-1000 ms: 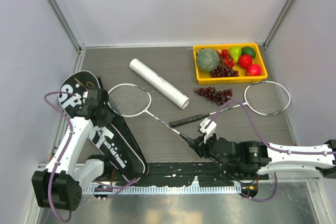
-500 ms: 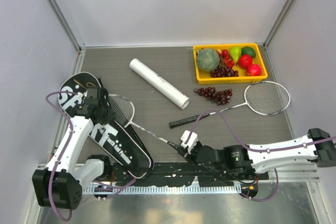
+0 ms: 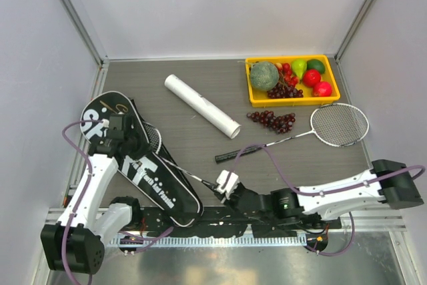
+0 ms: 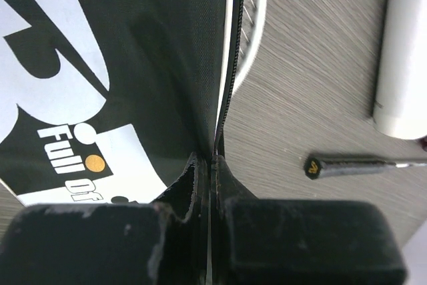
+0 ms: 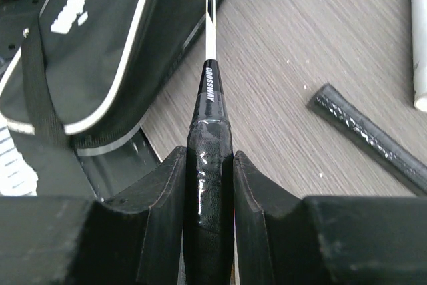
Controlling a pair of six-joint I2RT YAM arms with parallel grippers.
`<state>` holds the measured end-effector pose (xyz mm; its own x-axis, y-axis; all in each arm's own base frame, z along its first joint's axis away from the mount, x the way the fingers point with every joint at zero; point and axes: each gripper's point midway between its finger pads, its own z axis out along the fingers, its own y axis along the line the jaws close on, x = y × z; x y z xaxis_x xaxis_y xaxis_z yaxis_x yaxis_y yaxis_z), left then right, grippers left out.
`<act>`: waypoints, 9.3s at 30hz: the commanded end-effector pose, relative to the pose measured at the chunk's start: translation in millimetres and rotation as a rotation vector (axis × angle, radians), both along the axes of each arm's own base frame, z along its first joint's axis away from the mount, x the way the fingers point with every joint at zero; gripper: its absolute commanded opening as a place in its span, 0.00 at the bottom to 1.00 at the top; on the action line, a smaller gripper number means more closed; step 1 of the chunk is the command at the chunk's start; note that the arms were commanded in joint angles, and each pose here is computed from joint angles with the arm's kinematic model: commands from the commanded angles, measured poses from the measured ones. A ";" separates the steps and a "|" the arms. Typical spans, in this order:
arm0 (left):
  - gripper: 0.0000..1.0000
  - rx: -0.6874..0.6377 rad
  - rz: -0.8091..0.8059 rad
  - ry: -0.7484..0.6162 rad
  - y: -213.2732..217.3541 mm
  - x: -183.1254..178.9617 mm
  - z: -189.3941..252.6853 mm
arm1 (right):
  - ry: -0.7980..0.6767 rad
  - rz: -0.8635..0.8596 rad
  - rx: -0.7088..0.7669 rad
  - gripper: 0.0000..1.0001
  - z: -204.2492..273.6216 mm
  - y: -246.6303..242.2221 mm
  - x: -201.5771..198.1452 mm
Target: Pack up the badminton gear
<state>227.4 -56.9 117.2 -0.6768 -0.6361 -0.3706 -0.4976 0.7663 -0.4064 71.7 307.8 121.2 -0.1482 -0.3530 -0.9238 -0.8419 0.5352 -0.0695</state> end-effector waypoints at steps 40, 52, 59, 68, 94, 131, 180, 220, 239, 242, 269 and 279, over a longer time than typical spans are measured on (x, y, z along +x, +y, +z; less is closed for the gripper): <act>0.00 -0.352 -0.143 -0.064 -61.8 -5.4 -7.2 | 0.287 -0.210 0.480 0.06 25.4 168.5 67.1; 0.00 -0.250 -0.174 -0.051 -50.9 5.5 -17.1 | 0.333 -0.207 0.331 0.32 4.7 158.8 71.5; 0.00 -0.222 -0.175 -0.031 -47.4 10.4 -27.1 | 0.443 -0.179 0.193 0.53 -14.7 111.0 62.9; 0.00 -0.272 -0.252 -0.036 -60.3 20.1 -31.6 | 0.497 -0.078 0.088 0.59 -18.8 75.1 47.7; 0.00 -0.297 -0.261 -0.036 -65.4 7.2 -48.5 | 0.670 0.010 0.117 0.05 -36.9 102.4 37.9; 0.67 0.411 -0.213 0.158 4.6 12.6 -17.9 | 0.504 -0.185 0.195 0.05 -25.4 144.7 33.5; 0.00 -0.027 -0.229 0.049 -55.8 -13.1 -45.2 | 0.769 -0.105 0.470 0.41 12.6 170.1 -9.2; 0.00 -0.115 -0.265 -0.035 -67.7 -11.5 -40.3 | 0.542 -0.321 0.226 0.52 -62.5 161.3 154.0; 0.00 -0.126 -0.254 -0.063 -66.5 -16.2 -42.8 | 0.638 -0.190 0.253 0.51 -99.0 204.0 176.9; 0.00 -0.120 -0.254 -0.052 -66.0 -15.7 -46.1 | 0.715 -0.160 0.308 0.34 -101.6 203.2 162.9; 0.00 -0.266 -0.272 -0.144 -81.3 -14.2 -6.8 | 0.536 -0.258 0.453 0.05 104.8 124.0 133.3; 0.00 -0.071 -0.295 -0.221 -50.7 -17.6 43.3 | 0.468 -0.344 0.409 0.05 118.3 134.2 155.4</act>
<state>197.4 -126.2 119.7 -0.8005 -0.4820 -0.3562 -0.2021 0.7767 -0.5966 217.5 428.1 185.8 -0.6654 0.0718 -0.7430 -0.4838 0.7165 0.5025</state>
